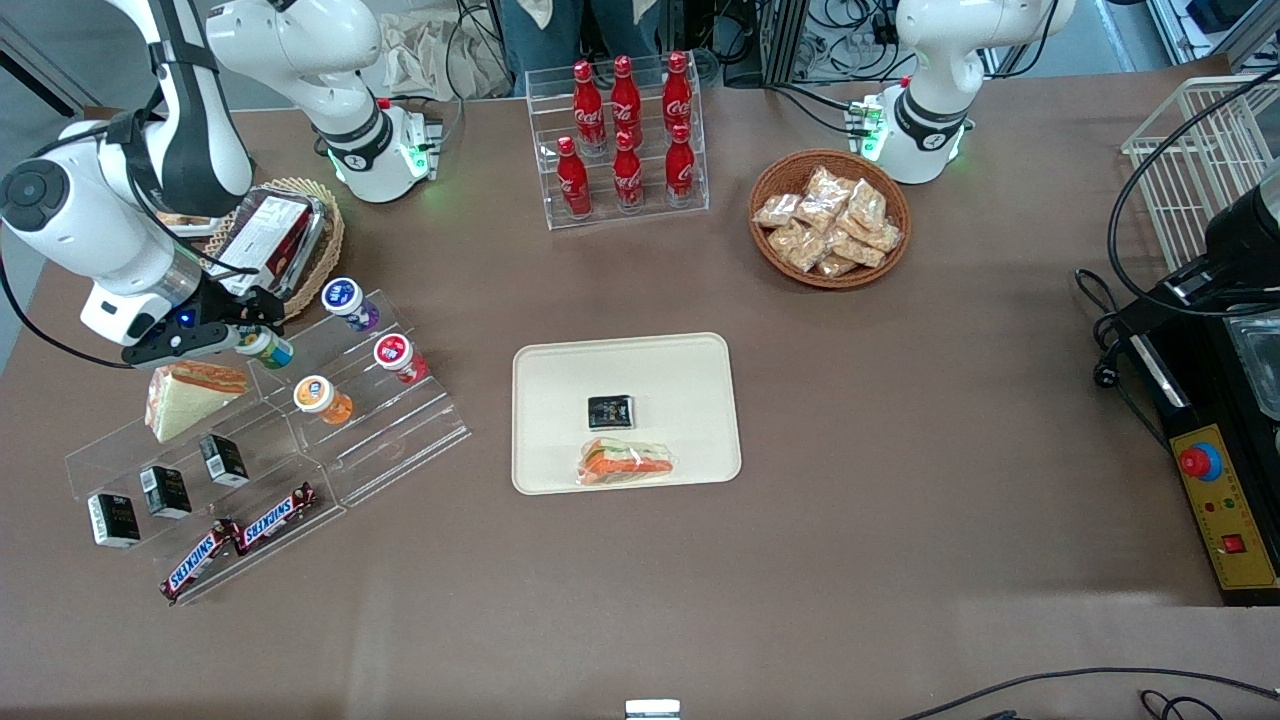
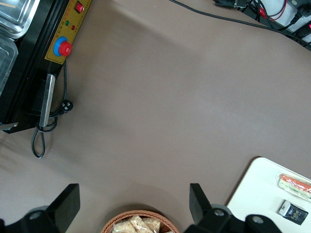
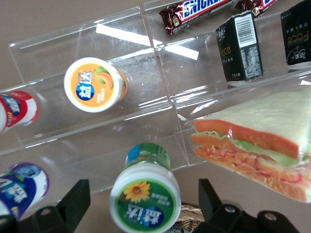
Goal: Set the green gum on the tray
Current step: 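Lower the right gripper and close it on the green gum bottle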
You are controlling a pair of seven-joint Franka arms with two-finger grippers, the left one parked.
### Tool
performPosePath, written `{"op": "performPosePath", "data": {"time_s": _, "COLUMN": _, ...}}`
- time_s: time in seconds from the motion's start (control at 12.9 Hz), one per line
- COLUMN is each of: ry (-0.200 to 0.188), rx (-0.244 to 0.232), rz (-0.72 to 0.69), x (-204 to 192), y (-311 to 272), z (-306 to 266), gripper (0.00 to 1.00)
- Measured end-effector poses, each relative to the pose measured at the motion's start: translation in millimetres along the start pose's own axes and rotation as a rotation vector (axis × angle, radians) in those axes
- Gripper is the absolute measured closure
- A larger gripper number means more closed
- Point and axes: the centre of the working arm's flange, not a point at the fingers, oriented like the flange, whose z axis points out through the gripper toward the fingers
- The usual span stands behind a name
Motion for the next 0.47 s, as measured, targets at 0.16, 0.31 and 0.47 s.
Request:
{"op": "performPosePath", "data": {"time_s": 0.16, "ry": -0.009, "rx": 0.001, "rz": 0.001, "x": 0.0, "y": 3.3, "z": 7.0, "gripper": 0.01}}
{"op": "performPosePath", "data": {"time_s": 0.31, "ry": -0.012, "rx": 0.001, "rz": 0.002, "x": -0.4, "y": 4.3, "z": 8.7, "gripper": 0.02}}
{"op": "performPosePath", "data": {"time_s": 0.47, "ry": -0.013, "rx": 0.001, "rz": 0.002, "x": -0.5, "y": 4.3, "z": 8.8, "gripper": 0.05}}
